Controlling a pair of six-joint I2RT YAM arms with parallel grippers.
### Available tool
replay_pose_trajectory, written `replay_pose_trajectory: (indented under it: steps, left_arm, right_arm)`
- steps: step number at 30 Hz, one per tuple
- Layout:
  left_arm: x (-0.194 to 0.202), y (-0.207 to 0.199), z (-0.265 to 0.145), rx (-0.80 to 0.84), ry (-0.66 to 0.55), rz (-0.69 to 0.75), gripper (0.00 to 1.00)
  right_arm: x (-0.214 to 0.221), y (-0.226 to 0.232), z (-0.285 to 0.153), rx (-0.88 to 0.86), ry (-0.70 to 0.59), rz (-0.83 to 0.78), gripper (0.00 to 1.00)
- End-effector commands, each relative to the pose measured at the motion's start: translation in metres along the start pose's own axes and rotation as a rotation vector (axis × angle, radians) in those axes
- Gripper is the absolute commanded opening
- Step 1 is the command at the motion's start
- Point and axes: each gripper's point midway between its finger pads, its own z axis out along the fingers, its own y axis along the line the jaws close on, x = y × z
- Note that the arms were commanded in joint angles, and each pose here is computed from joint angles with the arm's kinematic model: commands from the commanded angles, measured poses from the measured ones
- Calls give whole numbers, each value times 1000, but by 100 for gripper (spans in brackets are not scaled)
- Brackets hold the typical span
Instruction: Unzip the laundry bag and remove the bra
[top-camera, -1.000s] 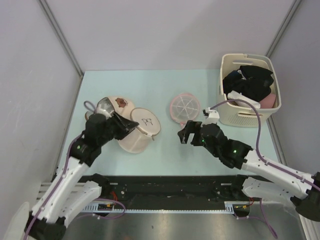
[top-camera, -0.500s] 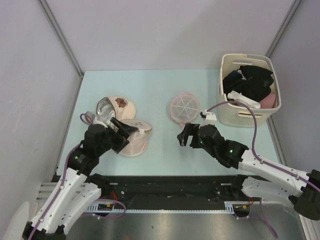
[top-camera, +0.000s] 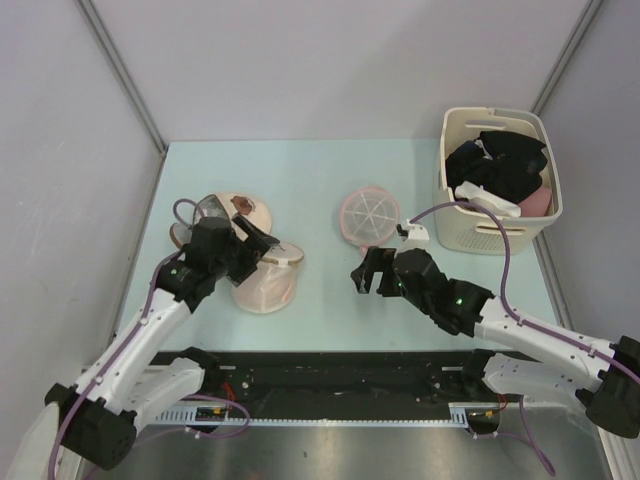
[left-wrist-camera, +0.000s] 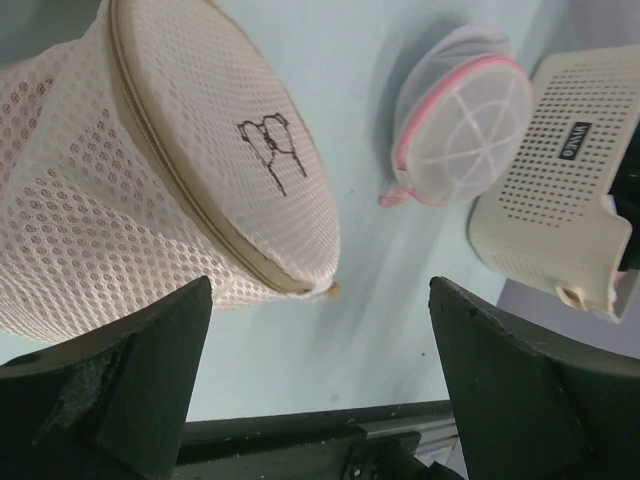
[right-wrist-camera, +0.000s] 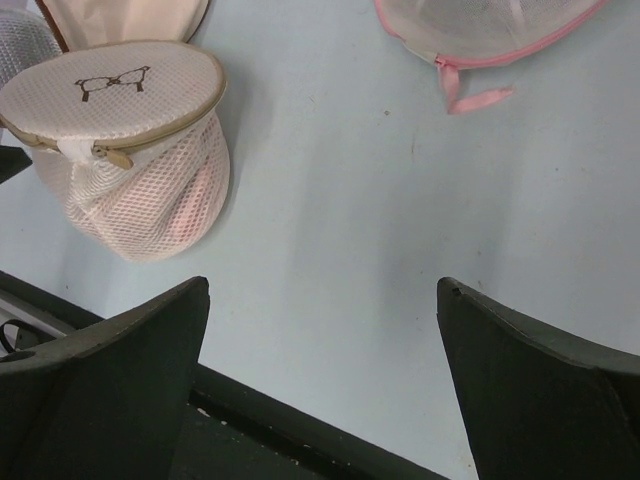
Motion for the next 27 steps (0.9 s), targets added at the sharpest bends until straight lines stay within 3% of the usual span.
replay_pose_trajectory:
  steps: [1, 5, 8, 14, 17, 18, 19, 21, 23, 27]
  left_arm:
    - [-10, -16, 11, 39, -28, 16, 93]
    - [-3, -13, 26, 18, 10, 28, 93]
    - [4, -3, 33, -14, 38, 29, 87]
    - [8, 8, 39, -21, 35, 14, 55]
    - [10, 9, 39, -39, 46, 19, 26]
    - [9, 9, 38, -45, 45, 22, 12]
    - [6, 6, 34, -38, 35, 24, 6]
    - [-5, -9, 18, 13, -6, 37, 1]
    - [-12, -17, 5, 48, -40, 32, 0]
    - [-20, -30, -19, 128, -82, 20, 0]
  right_arm:
    - [-4, -1, -6, 8, -20, 8, 100]
    - [0, -4, -7, 23, -14, -5, 100]
    - [-1, -7, -8, 42, -22, -7, 100]
    - [3, 9, -2, -29, -1, -40, 100]
    - [3, 25, 3, -87, -11, -77, 100]
    - [5, 33, 0, -106, -16, -96, 100]
    - [5, 37, -1, -112, -29, -114, 100]
    - [4, 46, -5, -125, -55, -136, 100]
    - [-3, 51, -9, -125, -83, -113, 94]
    - [-6, 79, -14, -226, -100, -69, 95]
